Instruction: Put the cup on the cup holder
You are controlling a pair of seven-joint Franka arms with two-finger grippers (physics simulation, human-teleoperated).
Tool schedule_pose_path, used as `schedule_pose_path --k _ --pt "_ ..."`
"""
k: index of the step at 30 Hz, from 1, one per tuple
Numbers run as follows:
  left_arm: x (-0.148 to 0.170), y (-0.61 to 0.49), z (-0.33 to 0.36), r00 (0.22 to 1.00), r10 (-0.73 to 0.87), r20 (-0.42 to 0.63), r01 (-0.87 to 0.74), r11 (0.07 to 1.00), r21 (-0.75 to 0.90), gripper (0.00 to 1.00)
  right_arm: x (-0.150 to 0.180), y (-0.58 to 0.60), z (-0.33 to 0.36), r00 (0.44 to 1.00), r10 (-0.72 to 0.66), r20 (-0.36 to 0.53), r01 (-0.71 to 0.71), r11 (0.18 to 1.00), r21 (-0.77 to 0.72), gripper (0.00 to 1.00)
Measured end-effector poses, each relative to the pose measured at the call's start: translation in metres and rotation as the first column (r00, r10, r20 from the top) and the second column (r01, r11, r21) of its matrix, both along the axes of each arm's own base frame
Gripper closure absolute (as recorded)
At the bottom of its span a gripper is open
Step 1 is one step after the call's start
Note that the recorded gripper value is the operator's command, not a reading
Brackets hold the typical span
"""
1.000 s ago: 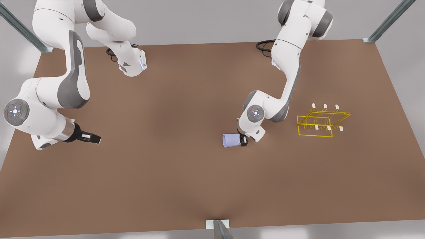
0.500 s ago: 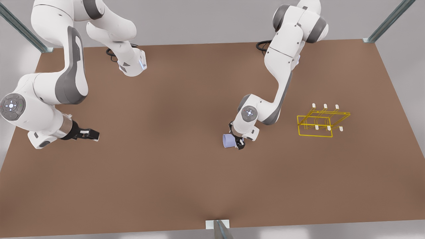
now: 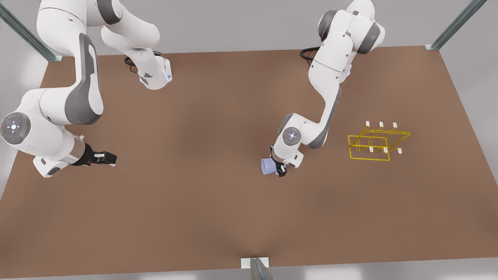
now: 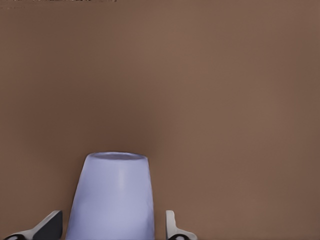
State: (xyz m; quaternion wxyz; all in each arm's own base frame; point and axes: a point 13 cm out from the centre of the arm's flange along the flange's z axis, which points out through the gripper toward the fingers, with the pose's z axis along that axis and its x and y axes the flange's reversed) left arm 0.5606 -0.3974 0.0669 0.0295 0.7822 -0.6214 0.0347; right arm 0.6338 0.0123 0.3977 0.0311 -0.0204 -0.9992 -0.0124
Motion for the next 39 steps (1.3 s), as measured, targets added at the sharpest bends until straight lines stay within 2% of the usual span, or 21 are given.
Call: schedule_pose_path --k 7,9,14,16,17,19,20,21,23,25,27,30,33,36,39 --pt "-0.010 0.003 -0.028 0.997 -0.076 -0.029 0.077 0.997 0.014 0.00 0.002 0.000 -0.003 1.000 0.013 -0.001 -0.013 1.000 0.001 0.00" --pt "-0.013 0.002 -0.032 0.995 -0.091 -0.035 0.092 0.996 0.011 0.27 0.004 0.000 0.000 1.000 0.016 0.007 -0.016 1.000 0.000 0.00" --pt "-0.008 -0.002 -0.019 0.993 -0.115 -0.023 0.115 0.993 -0.011 0.27 0.004 -0.001 0.003 1.000 0.025 0.012 -0.025 1.000 -0.008 0.00" --pt "0.015 -0.004 0.025 0.993 -0.115 0.018 0.115 0.993 -0.028 0.27 0.005 -0.001 0.003 0.999 0.030 0.013 -0.030 0.999 -0.014 0.00" --pt "0.041 0.006 0.052 0.994 -0.101 0.045 0.102 0.995 -0.020 0.27 0.005 -0.001 0.003 0.999 0.032 0.013 -0.032 0.999 -0.015 0.00" --pt "0.094 0.043 0.114 0.989 -0.107 0.100 0.101 0.993 0.064 0.27 0.005 -0.001 0.003 0.999 0.035 0.014 -0.035 0.999 -0.018 0.00" --pt "0.108 0.063 0.138 0.983 -0.143 0.113 0.125 0.980 0.152 0.27 0.005 -0.001 0.003 0.999 0.036 0.014 -0.036 0.999 -0.019 0.00" --pt "0.114 0.086 0.153 0.976 -0.185 0.113 0.148 0.949 0.277 0.27 0.005 -0.001 0.003 0.999 0.037 0.014 -0.036 0.999 -0.019 0.00" --pt "0.121 0.143 0.185 0.968 -0.229 0.103 0.134 0.818 0.560 0.27 0.005 -0.002 0.003 0.999 0.038 0.014 -0.038 0.999 -0.020 0.00" --pt "0.120 0.187 0.207 0.967 -0.244 0.067 0.107 0.634 0.766 0.27 0.005 -0.002 0.003 0.999 0.040 0.014 -0.040 0.999 -0.020 0.00" --pt "0.123 0.234 0.227 0.976 -0.214 0.038 0.062 0.440 0.896 0.27 0.005 -0.002 0.003 0.999 0.040 0.014 -0.040 0.999 -0.021 0.00" --pt "0.106 0.294 0.243 0.990 -0.136 -0.024 0.048 0.177 0.983 0.27 0.005 -0.002 0.003 0.999 0.042 0.013 -0.042 0.999 -0.021 0.00" --pt "0.065 0.335 0.247 0.992 -0.063 -0.108 0.107 -0.010 0.994 0.27 0.005 -0.002 0.003 0.999 0.043 0.014 -0.043 0.999 -0.021 0.00" --pt "0.048 0.366 0.251 0.987 -0.016 -0.162 0.159 -0.125 0.979 0.27 0.005 -0.002 0.003 0.999 0.045 0.013 -0.044 0.999 -0.021 0.00" --pt "0.052 0.384 0.248 0.980 -0.017 -0.200 0.195 -0.166 0.967 0.27 0.005 -0.002 0.003 0.999 0.046 0.013 -0.046 0.999 -0.021 0.00"
